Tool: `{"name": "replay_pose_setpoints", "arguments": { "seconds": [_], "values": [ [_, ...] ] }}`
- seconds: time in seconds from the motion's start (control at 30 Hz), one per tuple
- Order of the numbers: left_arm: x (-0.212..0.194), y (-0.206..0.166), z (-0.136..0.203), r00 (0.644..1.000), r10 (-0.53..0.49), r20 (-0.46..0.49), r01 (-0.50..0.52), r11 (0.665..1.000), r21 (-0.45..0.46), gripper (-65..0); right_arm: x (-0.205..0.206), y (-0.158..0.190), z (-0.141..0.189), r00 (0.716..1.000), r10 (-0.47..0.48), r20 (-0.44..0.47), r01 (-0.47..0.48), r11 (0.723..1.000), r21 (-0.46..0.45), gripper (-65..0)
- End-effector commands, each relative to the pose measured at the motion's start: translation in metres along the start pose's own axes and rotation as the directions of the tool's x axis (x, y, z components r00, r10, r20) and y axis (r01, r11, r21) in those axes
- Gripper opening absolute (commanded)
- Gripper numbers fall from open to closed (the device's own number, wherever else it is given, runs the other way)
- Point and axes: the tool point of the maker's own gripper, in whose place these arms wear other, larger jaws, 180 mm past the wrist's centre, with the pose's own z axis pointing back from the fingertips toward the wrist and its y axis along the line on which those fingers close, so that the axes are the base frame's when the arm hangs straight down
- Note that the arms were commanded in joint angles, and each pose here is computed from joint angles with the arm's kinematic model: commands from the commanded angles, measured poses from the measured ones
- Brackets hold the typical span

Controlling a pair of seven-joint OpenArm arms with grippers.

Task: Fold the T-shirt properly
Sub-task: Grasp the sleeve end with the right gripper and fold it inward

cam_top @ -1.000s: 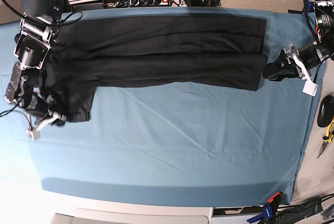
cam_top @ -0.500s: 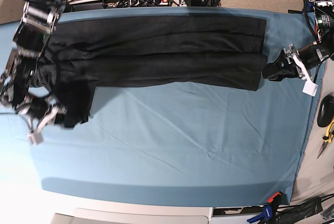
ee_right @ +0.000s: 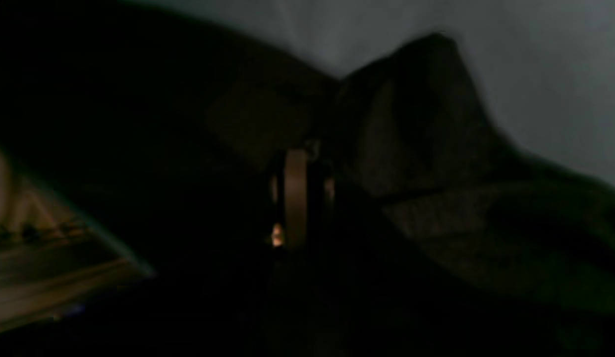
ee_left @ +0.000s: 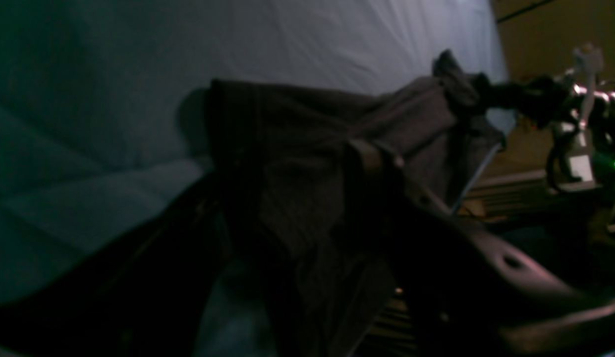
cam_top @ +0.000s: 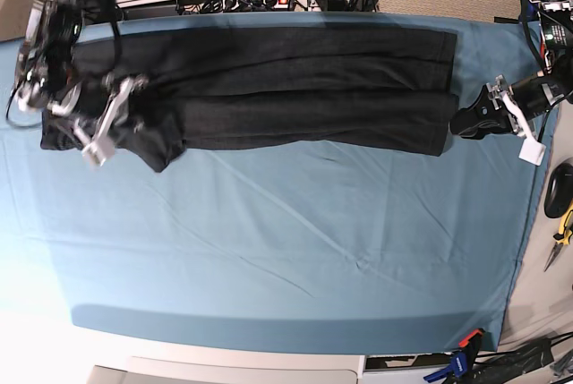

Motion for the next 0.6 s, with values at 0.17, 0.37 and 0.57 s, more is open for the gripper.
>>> {"name": "replay_pose_setpoints", "arguments": {
  "seconds": [0.17,0.37,0.57],
  "values": [
    [0.017,-0.004,0.006,0.999,-0.035,0.038,0.036,0.999,-0.01,-38.2,-0.012,0.037,0.016,0.996,0.086,-0.018,-0.086,0.996,0.032,-65.0],
    [0.018,-0.004,0.006,0.999,-0.035,0.039,0.036,0.999,-0.01,-38.2,-0.034,0.048,0.017,0.995,0.067,-0.067,-0.064,0.997,0.051,-65.0],
    [0.018,-0.004,0.006,0.999,-0.035,0.039,0.036,0.999,-0.01,-38.2,-0.038,0.053,0.018,0.996,0.052,-0.066,-0.047,0.996,0.071,-65.0]
  ]
}}
